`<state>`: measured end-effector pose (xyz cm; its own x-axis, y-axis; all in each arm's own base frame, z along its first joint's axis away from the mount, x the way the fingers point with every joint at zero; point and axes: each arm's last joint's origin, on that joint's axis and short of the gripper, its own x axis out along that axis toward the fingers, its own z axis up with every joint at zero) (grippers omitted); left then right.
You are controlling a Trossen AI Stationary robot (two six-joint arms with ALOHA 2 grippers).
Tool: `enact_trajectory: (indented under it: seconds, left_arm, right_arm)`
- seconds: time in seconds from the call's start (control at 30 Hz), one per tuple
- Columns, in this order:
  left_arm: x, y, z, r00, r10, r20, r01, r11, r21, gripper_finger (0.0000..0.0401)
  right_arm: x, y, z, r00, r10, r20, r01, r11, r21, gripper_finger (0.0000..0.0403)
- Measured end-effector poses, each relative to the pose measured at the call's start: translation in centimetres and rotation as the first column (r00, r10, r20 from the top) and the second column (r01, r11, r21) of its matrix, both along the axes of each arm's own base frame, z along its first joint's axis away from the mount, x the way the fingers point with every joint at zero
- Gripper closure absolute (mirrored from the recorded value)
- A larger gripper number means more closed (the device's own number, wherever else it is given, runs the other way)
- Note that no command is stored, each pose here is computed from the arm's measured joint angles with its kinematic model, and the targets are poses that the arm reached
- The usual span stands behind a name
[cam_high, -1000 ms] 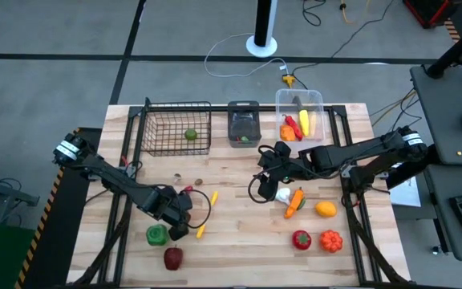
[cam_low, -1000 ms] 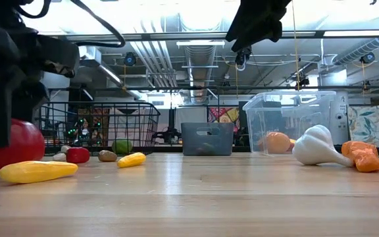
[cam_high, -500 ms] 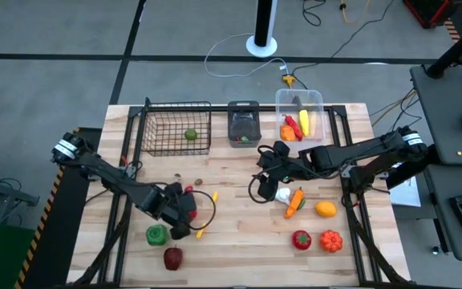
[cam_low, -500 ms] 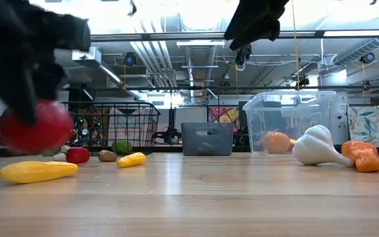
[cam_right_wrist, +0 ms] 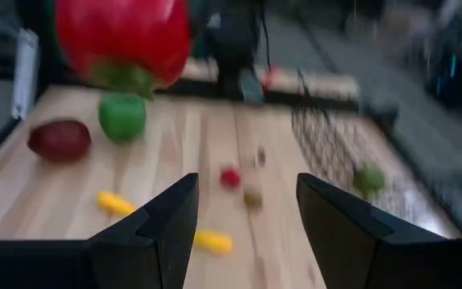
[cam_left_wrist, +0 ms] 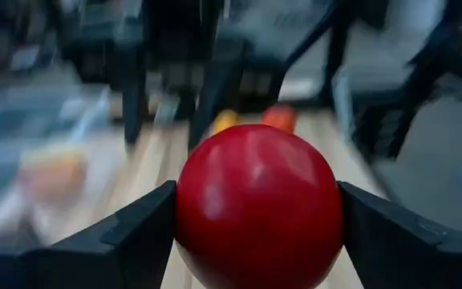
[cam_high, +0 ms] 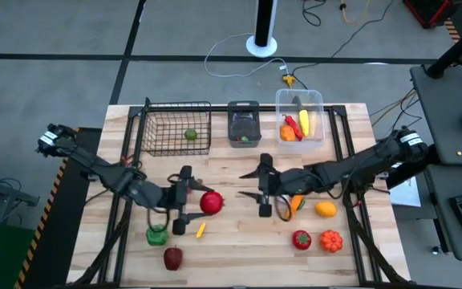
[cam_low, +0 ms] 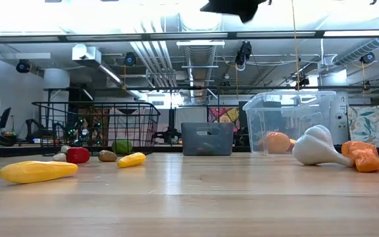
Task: Sort produce into baskets
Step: Put the right tomato into the black basket
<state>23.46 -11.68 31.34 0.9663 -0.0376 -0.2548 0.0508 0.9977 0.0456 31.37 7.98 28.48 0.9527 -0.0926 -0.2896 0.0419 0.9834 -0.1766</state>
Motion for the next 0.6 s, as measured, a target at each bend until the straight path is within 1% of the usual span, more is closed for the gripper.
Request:
enact_trajectory:
  seconds: [0.1,0.23,0.33,0.43,0.53,0.6]
  left_arm:
    - [-0.2,0.0,1.1,0.992,-0.061,0.113,0.056,0.997,0.047,0.0112]
    - [-0.2,-0.1,1.0,0.965,-0.101,0.242,0.083,0.993,0.082,0.0112]
    - [-0.4,0.0,0.1,0.934,-0.146,0.327,0.131,0.989,0.066,0.0112]
    - [-0.8,0.1,-0.9,0.888,-0.192,0.418,0.2,0.98,0.024,0.0112]
    - [-1.3,0.3,-1.3,0.828,-0.191,0.527,0.236,0.972,-0.018,0.0112]
    - [-1.6,0.5,-1.6,0.801,-0.176,0.572,0.239,0.97,-0.037,0.0112]
  right_arm:
    - [-0.4,1.1,-0.2,0.988,0.068,0.141,-0.053,0.993,-0.102,0.0199]
    - [-0.9,2.3,-0.3,0.946,0.143,0.29,-0.077,0.971,-0.225,0.0199]
    - [-0.7,3.0,-0.7,0.93,0.174,0.323,-0.081,0.956,-0.283,0.0199]
    - [-0.2,3.6,-1.0,0.924,0.19,0.331,-0.083,0.947,-0.311,0.0199]
    - [0.6,4.1,-0.6,0.913,0.196,0.358,-0.076,0.943,-0.324,0.0199]
    - [1.3,4.4,-0.1,0.908,0.202,0.368,-0.069,0.937,-0.343,0.0199]
